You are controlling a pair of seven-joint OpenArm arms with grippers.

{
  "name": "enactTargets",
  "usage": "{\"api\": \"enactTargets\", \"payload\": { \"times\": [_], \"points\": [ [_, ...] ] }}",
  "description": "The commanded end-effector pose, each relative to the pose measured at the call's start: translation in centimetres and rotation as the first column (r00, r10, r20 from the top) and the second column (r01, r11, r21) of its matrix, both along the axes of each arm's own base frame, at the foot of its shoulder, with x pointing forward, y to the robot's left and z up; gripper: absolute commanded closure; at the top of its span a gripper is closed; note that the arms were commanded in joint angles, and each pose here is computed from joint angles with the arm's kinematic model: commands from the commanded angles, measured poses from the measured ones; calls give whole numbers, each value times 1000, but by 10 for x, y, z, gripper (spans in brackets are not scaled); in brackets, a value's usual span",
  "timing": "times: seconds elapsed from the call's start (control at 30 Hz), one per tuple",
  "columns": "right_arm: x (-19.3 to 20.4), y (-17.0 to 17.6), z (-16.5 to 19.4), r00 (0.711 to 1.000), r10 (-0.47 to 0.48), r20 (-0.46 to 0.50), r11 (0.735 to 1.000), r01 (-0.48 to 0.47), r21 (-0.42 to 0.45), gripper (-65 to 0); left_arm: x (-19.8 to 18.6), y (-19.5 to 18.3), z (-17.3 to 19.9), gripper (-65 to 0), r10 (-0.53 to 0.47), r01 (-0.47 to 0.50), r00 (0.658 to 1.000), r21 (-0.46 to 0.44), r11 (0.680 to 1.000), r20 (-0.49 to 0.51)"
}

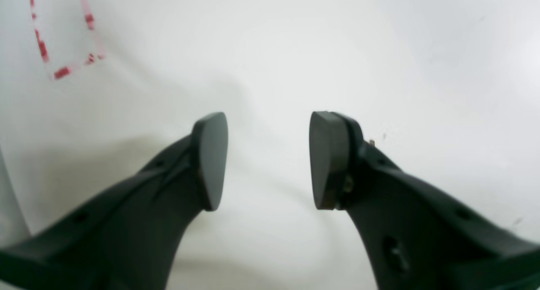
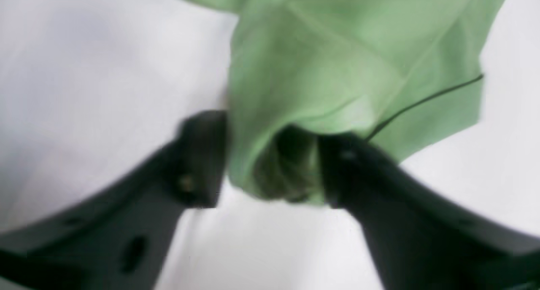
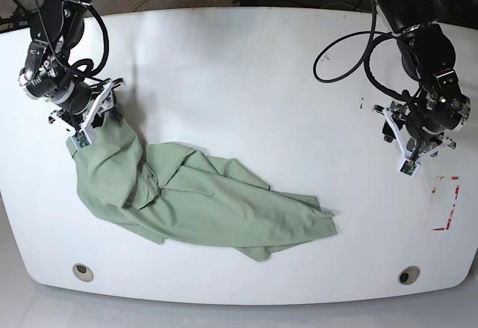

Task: Fold the T-shirt properly
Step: 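Lay the shirt down, open the left gripper, and drag it with the right gripper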

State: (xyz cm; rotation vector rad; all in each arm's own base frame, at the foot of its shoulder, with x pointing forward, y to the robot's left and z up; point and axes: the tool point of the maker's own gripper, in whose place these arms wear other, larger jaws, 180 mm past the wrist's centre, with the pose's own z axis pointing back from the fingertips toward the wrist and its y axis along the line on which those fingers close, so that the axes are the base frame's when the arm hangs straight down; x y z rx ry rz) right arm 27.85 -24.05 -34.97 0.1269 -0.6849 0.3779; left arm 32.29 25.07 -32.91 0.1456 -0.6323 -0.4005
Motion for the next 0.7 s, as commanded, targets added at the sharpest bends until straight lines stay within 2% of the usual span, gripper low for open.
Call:
{"api": "enactTargets", "payload": {
  "times": [0.0, 0.03, 0.1, 0.23, 0.43, 0.6, 0.67],
  "points": [
    [9, -4, 14, 999, 3, 52, 1000, -3, -7, -444, 8, 2, 13, -308, -3, 3, 999, 7, 1000, 44],
    [8, -3, 14, 999, 4, 52, 1000, -4, -7, -495, 7, 3, 13, -315, -2, 2, 999, 10, 1000, 43],
    [9, -3, 16, 998, 6, 55, 1000, -5, -9, -534, 5, 4, 11, -317, -2, 1, 999, 13, 1000, 37],
    [15, -2, 32, 994, 24, 103, 999, -20, -36, -537, 3, 4, 9, -315, -3, 2, 1000, 13, 1000, 31],
    [53, 15, 70, 972, 71, 224, 997, -64, -40, -539, 3, 5, 9, -314, 0, 0, 1000, 15, 1000, 30],
    [87, 50, 68, 963, 168, 211, 985, -169, -12, -539, 3, 5, 10, -312, -1, 0, 999, 14, 1000, 32],
    [99, 62, 59, 964, 201, 176, 979, -205, 5, -539, 3, 4, 10, -312, -1, 1, 999, 14, 1000, 34]
  ]
}}
